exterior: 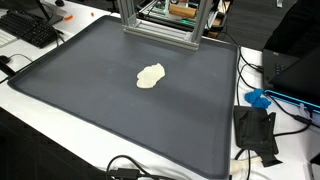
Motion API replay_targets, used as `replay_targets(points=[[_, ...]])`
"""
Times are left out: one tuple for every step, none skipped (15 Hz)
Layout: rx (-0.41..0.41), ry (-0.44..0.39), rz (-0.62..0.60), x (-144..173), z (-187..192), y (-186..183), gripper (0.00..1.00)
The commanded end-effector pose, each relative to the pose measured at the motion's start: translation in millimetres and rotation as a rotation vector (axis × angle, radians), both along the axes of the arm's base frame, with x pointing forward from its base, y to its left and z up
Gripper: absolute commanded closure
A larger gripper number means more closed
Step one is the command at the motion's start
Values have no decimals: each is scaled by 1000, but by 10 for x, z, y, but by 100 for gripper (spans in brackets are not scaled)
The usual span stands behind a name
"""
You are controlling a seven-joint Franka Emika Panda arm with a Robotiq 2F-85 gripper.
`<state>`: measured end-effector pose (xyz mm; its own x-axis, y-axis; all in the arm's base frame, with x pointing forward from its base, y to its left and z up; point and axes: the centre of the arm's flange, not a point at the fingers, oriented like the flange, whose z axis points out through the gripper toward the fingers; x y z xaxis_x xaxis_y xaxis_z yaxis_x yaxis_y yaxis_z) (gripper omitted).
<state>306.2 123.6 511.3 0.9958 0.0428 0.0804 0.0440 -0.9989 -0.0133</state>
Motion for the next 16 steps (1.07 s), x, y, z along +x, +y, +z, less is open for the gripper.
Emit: replay_targets(points=[[-10,5,-59,182,195,34,0],[-6,2,-84,255,239,53,0],[-3,-3,-110,325,278,68,0],[-3,-7,-134,387,307,80,0],[-4,-10,-160,461,333,98,0],[-8,-12,-186,527,350,122,0],[-5,-8,-210,592,362,143,0],[-8,-6,-235,657,367,165,0],[-6,-2,-256,714,369,185,0],[-8,1,-281,773,365,205,0],[-5,4,-301,823,360,223,0],[-8,4,-322,867,354,236,0],[-6,7,-335,904,352,249,0],[-8,10,-349,935,342,263,0],[-10,10,-362,967,342,276,0],[-13,11,-373,992,336,285,0]])
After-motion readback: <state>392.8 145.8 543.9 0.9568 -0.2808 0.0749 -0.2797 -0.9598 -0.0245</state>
